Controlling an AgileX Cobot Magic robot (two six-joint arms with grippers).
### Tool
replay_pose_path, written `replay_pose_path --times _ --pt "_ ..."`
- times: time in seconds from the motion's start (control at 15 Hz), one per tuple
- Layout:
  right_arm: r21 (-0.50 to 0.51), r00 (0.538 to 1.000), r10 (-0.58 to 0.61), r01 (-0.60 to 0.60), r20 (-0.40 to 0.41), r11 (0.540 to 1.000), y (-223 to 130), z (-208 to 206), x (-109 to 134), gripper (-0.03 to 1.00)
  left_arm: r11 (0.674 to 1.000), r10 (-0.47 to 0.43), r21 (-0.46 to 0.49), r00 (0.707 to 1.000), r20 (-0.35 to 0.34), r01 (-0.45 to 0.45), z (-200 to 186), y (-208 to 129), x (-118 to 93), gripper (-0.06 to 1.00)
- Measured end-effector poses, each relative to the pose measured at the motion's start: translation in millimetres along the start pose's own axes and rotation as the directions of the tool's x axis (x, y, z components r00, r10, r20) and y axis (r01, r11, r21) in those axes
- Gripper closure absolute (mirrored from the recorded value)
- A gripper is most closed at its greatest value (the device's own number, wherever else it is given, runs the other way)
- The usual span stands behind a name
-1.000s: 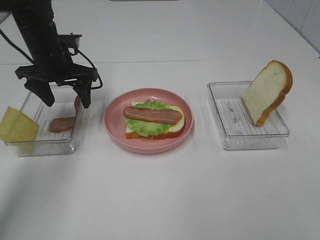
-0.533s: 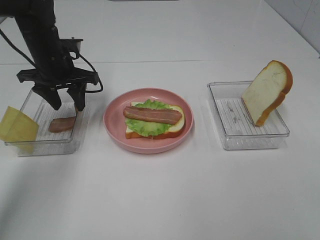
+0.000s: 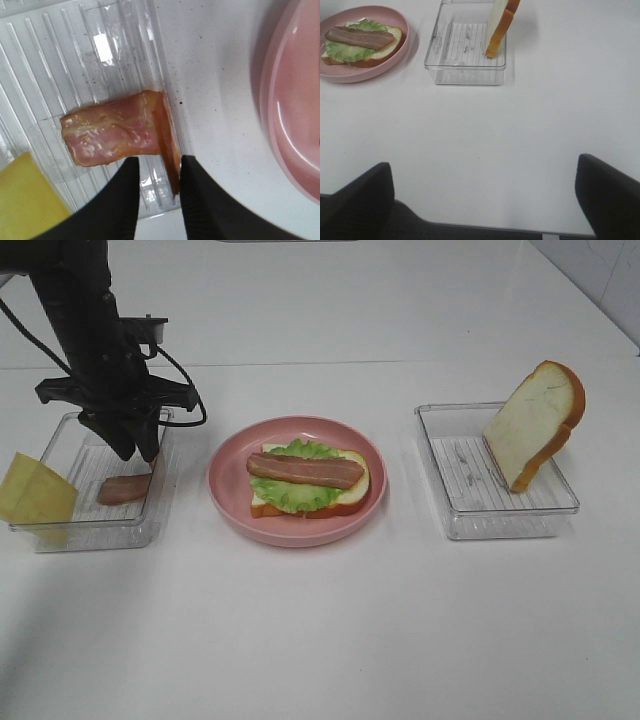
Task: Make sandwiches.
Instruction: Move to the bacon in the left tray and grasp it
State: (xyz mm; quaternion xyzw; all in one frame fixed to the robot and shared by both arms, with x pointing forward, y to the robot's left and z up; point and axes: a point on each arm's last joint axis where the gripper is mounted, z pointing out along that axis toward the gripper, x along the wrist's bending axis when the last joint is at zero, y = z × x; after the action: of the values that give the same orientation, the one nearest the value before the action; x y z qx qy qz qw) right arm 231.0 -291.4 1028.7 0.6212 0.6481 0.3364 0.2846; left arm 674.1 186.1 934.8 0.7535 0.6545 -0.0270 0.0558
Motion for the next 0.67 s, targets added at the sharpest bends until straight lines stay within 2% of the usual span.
replay_pose_path --times 0.2,0.4,0.67 --pt "0.0 1.0 0.0 0.0 0.0 1.0 0.0 0.0 0.0 0.03 1.0 0.021 -0.007 1.0 0.023 -0.021 0.0 0.6 -2.1 0.78" --pt "0.0 1.0 0.0 0.0 0.0 1.0 0.0 0.0 0.0 0.03 0.999 0.037 -0.011 0.999 0.025 -0.037 0.0 0.9 -2.3 0.93" --pt "0.0 1.0 0.0 0.0 0.0 1.0 0.0 0.0 0.0 0.03 0.999 0.052 -0.01 0.998 0.025 -0.052 0.0 0.8 -2.3 0.94"
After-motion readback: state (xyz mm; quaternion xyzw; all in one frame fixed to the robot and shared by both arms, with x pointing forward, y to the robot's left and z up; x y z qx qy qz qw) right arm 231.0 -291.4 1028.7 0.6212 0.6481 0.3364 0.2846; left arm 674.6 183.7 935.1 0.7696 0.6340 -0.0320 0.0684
